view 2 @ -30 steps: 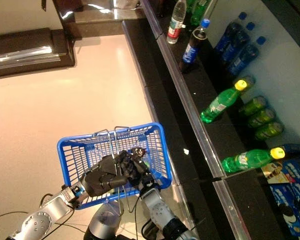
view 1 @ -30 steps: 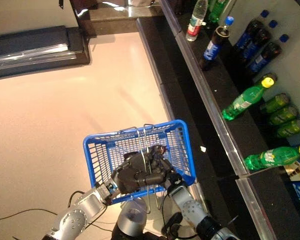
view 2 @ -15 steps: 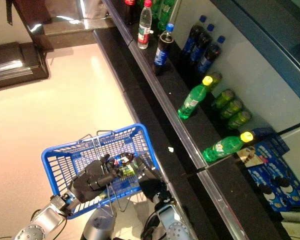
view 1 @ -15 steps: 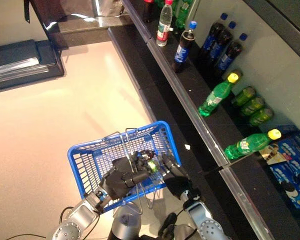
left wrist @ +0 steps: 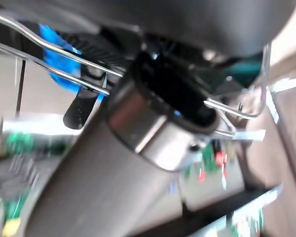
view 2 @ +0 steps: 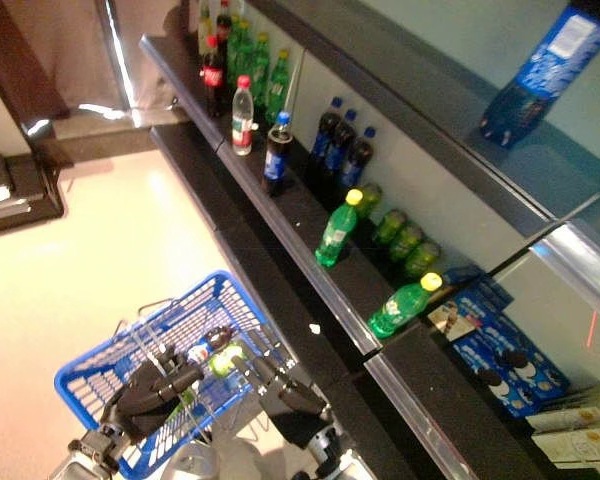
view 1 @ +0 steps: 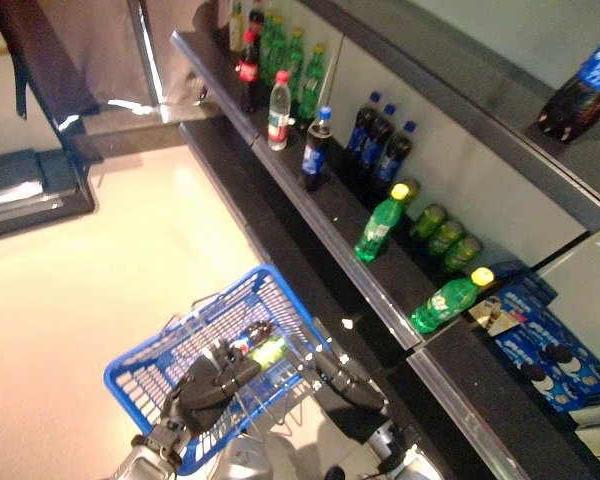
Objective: Pick up the drink and place into the basket.
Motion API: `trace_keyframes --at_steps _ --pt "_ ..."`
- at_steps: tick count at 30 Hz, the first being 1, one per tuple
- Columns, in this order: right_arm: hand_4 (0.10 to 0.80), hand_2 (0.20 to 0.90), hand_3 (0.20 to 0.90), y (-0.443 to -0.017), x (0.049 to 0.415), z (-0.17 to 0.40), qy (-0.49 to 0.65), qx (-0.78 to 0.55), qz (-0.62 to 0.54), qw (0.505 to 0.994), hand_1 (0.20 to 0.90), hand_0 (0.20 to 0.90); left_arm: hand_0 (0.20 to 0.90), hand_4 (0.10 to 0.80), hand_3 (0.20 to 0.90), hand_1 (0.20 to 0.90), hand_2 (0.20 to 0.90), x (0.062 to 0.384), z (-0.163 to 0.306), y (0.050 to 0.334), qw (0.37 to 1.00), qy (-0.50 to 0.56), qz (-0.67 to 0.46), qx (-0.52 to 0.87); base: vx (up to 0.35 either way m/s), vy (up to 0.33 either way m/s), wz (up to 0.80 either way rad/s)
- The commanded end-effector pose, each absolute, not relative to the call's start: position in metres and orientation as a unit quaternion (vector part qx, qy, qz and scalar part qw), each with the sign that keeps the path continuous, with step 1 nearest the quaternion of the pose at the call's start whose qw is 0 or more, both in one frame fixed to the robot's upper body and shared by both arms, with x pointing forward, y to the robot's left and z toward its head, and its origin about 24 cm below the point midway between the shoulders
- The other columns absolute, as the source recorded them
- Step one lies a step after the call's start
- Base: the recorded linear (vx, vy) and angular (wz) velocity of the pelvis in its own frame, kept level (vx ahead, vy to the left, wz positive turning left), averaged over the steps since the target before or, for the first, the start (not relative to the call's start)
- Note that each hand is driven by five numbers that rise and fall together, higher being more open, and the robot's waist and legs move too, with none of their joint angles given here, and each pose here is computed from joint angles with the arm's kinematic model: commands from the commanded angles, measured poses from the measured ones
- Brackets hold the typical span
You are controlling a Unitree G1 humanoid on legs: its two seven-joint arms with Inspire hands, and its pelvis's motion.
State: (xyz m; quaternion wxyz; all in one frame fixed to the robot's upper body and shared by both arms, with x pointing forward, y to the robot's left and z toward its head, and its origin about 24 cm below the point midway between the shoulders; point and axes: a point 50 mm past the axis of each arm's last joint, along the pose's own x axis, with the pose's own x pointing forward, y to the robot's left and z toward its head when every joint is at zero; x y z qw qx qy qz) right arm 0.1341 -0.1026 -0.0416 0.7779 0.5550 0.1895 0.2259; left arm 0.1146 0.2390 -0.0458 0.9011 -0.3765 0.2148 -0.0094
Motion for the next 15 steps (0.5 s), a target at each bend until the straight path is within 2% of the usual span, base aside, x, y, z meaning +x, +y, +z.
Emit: trace_keyframes --at_steps 1,7,10,15 --pt "0.8 0.9 0.9 -0.125 0.133 -0.037 0.158 0.536 0.24 0.794 0.9 0.9 0.3 0.1 0.2 0.3 0.3 0.138 0.001 0.227 0.93 0.042 -0.072 -0.359 -0.106 -0.008 -0.13" --pt "0.8 0.9 0.9 -0.149 0.126 -0.054 0.178 0.532 0.194 0.805 0.9 0.9 0.3 0.1 0.2 0.3 0.3 0.127 -0.032 0.258 0.936 0.072 0.105 -0.327 -0.105 -0.042 -0.14" --pt "0.8 0.9 0.9 -0.151 0.126 -0.056 0.18 0.532 0.19 0.805 0.9 0.9 0.3 0.1 0.2 0.3 0.3 0.125 -0.039 0.261 0.933 0.08 0.134 -0.323 -0.052 -0.016 -0.14" --pt "0.8 0.9 0.9 -0.163 0.124 -0.071 0.223 0.484 0.142 0.834 0.9 0.9 0.3 0.1 0.2 0.3 0.3 0.12 -0.057 0.268 0.915 0.098 0.226 -0.32 -0.061 0.019 -0.07"
